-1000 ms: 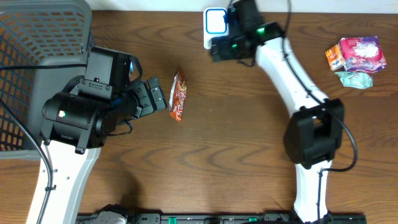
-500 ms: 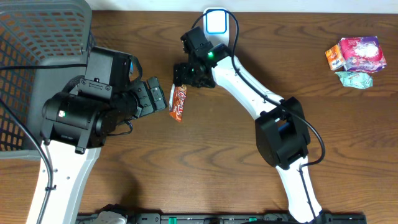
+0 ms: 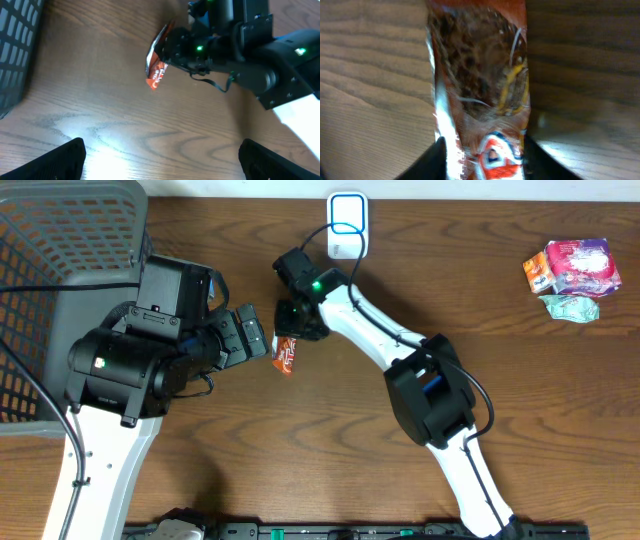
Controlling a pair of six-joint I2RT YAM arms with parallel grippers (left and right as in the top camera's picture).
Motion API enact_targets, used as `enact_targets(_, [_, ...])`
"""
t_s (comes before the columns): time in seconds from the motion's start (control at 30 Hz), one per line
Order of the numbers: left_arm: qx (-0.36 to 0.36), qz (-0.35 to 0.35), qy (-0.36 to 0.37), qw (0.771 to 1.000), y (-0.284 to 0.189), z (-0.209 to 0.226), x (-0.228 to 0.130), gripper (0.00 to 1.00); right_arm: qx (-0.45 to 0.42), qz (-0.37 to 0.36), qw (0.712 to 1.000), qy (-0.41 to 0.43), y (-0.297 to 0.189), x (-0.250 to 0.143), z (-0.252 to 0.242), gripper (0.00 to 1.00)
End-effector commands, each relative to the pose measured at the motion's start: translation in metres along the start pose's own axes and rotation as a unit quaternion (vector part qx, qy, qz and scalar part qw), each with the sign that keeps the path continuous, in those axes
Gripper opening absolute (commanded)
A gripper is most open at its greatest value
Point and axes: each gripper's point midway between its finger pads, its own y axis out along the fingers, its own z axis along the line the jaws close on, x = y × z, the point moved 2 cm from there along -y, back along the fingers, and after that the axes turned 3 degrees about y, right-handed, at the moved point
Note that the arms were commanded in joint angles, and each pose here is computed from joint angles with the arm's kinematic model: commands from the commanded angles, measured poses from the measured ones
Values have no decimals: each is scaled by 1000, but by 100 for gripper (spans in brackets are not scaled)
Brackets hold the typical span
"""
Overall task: Scan the item barcode
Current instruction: 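Reach the right gripper to the brown-red wrapper and grasp it, then lift the brown-red wrapper and hold it up to the scanner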
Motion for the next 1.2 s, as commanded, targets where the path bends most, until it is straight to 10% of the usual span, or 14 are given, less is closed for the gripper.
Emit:
enact_targets(0.0, [0,-6,-1,1000,-3,0,1,98,-22,17,1000,15,23,-12,-9,23])
enact_targets(0.1, [0,-6,-1,1000,-3,0,1,98,-29,4,1000,11,23,-10,-9,1])
enact_targets(0.6, [0,-6,-1,1000,-3,0,1,98,-232,-172,942,-168,-90,66,-41,1])
enact_targets(0.97, [0,-6,-1,1000,-3,0,2,98,-399,-33,876,-269,-99,27,-113,1])
enact_targets(1.17, [0,-6,-1,1000,-3,0,1,98,-392,-29,887,-242,-86,21,-120,26])
